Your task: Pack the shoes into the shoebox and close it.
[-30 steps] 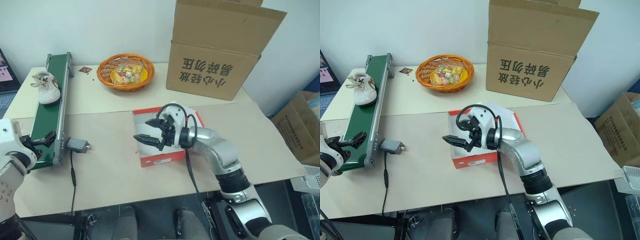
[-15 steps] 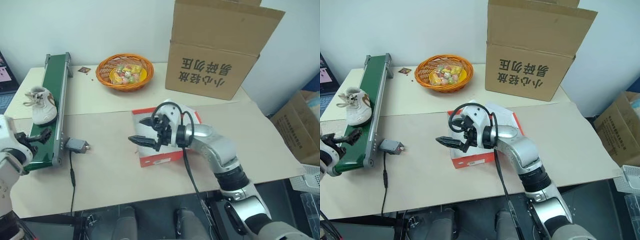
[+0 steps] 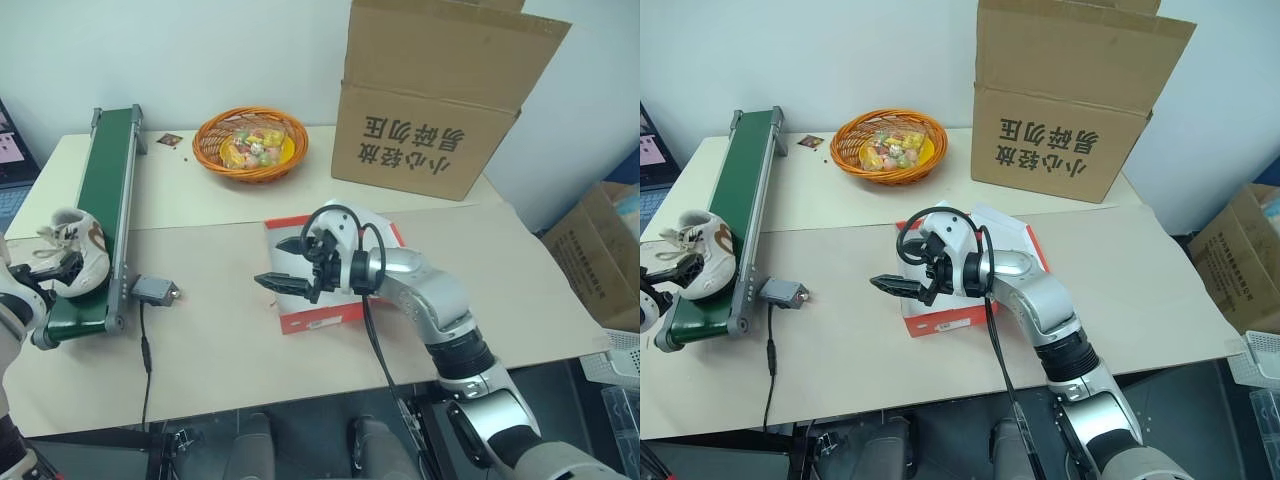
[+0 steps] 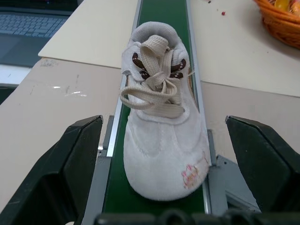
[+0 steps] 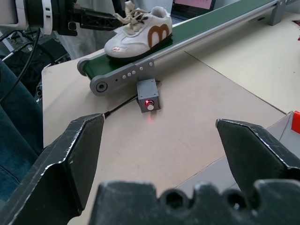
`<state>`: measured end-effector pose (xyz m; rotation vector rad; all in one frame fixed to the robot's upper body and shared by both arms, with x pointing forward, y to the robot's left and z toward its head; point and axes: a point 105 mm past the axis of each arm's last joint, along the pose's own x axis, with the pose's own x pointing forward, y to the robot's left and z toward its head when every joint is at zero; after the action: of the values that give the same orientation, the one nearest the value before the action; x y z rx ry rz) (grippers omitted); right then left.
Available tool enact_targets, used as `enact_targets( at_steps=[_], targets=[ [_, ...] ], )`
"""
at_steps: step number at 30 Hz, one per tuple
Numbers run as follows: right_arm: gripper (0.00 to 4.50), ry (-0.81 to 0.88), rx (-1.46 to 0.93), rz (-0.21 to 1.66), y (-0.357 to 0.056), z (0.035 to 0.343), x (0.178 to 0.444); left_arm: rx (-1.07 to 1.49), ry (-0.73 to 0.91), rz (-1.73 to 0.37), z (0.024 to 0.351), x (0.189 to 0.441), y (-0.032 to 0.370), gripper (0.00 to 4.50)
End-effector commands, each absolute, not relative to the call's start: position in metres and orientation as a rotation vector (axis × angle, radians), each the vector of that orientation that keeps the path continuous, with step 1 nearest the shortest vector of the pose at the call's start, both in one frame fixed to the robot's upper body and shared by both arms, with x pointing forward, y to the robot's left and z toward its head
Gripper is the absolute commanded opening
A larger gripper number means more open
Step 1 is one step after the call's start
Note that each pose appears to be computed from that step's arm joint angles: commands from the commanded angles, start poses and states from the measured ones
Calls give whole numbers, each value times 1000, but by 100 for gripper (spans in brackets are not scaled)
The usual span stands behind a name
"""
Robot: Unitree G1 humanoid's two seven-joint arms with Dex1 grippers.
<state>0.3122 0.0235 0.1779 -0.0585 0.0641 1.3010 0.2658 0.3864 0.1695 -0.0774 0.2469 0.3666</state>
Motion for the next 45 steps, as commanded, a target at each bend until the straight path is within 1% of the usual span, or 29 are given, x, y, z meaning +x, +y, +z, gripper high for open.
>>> enact_targets(
  at_steps=[1,4,7,8,10,14,16,17,19,20,24,25,32,34,36,39,40,42,45],
  targets=[
    [447,-18,-57,1296,22,196,310,-102,316,399,142,258,391,450],
    [447,-25,-49,1292,21,199,310,-123,368,402,122,254,389,450],
    [447,-34,-40,1288,19,202,310,-172,458,336,98,256,369,450],
    [447,-38,-35,1287,19,203,310,-168,470,321,95,257,364,450],
    [447,-44,-19,1285,18,206,310,-153,462,325,95,258,362,450],
    [447,-45,-19,1279,18,207,310,-152,401,328,109,264,363,450],
    [450,-44,-18,1280,18,206,310,-148,382,337,115,266,365,398],
    [450,-43,-18,1279,19,205,310,-144,376,339,117,267,366,384],
    [450,-41,-19,1275,19,204,310,-140,371,341,118,267,367,337],
    [450,-41,-18,1273,19,204,310,-137,371,339,118,267,367,323],
    [450,-42,-12,1270,18,205,311,-127,370,333,120,269,366,210],
    [450,-42,-10,1269,18,205,311,-127,366,327,121,270,365,187],
    [450,-45,-3,1259,17,206,312,-126,362,318,122,274,363,187],
    [450,-46,-2,1255,16,207,313,-115,338,311,127,278,361,187],
    [450,-46,-2,1251,15,207,313,-91,276,297,139,283,358,187],
    [450,-49,3,1248,15,209,313,-12,72,267,180,291,348,187],
    [450,-51,7,1248,15,210,313,-6,34,245,189,293,342,187],
    [450,-54,20,1248,15,213,314,34,14,204,195,296,330,187],
    [450,-50,37,1241,16,214,317,55,10,165,195,301,317,187]
  ],
)
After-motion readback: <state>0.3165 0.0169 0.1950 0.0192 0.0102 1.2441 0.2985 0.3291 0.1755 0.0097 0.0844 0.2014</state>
